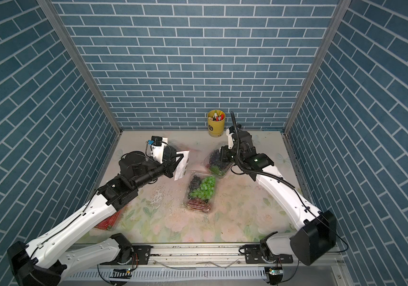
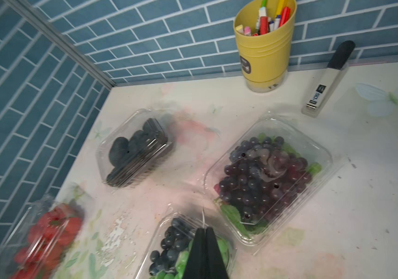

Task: Label fruit boxes
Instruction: Tear off the label from the label sticker, then stick the label on the fruit box.

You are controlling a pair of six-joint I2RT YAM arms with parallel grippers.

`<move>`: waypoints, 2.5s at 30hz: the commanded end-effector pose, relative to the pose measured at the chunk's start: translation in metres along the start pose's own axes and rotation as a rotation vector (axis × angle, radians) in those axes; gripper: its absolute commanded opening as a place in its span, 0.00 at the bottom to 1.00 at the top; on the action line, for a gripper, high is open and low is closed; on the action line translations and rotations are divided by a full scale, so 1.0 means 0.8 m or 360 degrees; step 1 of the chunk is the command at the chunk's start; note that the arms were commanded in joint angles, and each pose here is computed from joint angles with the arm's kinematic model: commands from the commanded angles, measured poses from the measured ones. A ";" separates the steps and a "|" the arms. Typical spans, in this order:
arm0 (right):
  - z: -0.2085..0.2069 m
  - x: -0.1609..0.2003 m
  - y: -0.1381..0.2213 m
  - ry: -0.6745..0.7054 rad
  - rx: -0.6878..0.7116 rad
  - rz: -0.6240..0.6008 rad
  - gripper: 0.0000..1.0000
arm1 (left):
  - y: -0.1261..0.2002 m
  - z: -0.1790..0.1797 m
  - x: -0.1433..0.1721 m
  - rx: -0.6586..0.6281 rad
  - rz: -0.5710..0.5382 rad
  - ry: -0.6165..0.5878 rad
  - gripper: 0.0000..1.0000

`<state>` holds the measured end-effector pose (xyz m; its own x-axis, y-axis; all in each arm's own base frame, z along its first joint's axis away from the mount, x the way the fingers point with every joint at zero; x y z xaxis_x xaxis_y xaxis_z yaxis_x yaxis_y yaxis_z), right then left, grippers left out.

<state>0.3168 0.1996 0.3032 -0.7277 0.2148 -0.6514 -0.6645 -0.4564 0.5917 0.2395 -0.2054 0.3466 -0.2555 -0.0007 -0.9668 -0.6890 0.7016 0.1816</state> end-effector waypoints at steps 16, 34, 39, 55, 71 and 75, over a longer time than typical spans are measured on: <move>-0.043 -0.024 -0.133 0.0347 0.0698 0.0402 0.00 | 0.025 0.014 0.023 -0.0136 -0.0011 -0.0045 0.00; -0.065 0.009 -0.182 0.0320 0.0764 0.0594 0.00 | 0.023 0.015 0.026 -0.0143 0.0002 -0.0051 0.00; -0.069 0.017 -0.192 0.0318 0.0763 0.0632 0.00 | 0.022 0.016 0.027 -0.0148 0.0010 -0.0053 0.00; -0.068 0.029 -0.211 0.0282 0.0689 0.0698 0.00 | 0.017 0.017 0.030 -0.0151 0.0033 -0.0058 0.00; -0.055 0.034 -0.214 0.0086 0.0375 0.0779 0.20 | 0.015 0.018 0.032 -0.0157 0.0047 -0.0064 0.00; -0.052 0.038 -0.214 0.0047 0.0321 0.0814 0.20 | 0.014 0.019 0.031 -0.0160 0.0046 -0.0067 0.00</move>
<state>0.4233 0.2445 0.1678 -0.9466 -0.0233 -0.3215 -0.3034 -0.2722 0.9132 0.2327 -0.1889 0.3205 -0.2603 0.0452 -0.9645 -0.7356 0.6377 0.2284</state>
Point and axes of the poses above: each gripper's point midway between its finger pads, its own y axis back along the fingers, its own z axis along the line the jaws close on, x = y × z, the point moved 6 cm from there along y, back along the fingers, and after that the axes turned 14 degrees about -y, right-handed, at the moved point
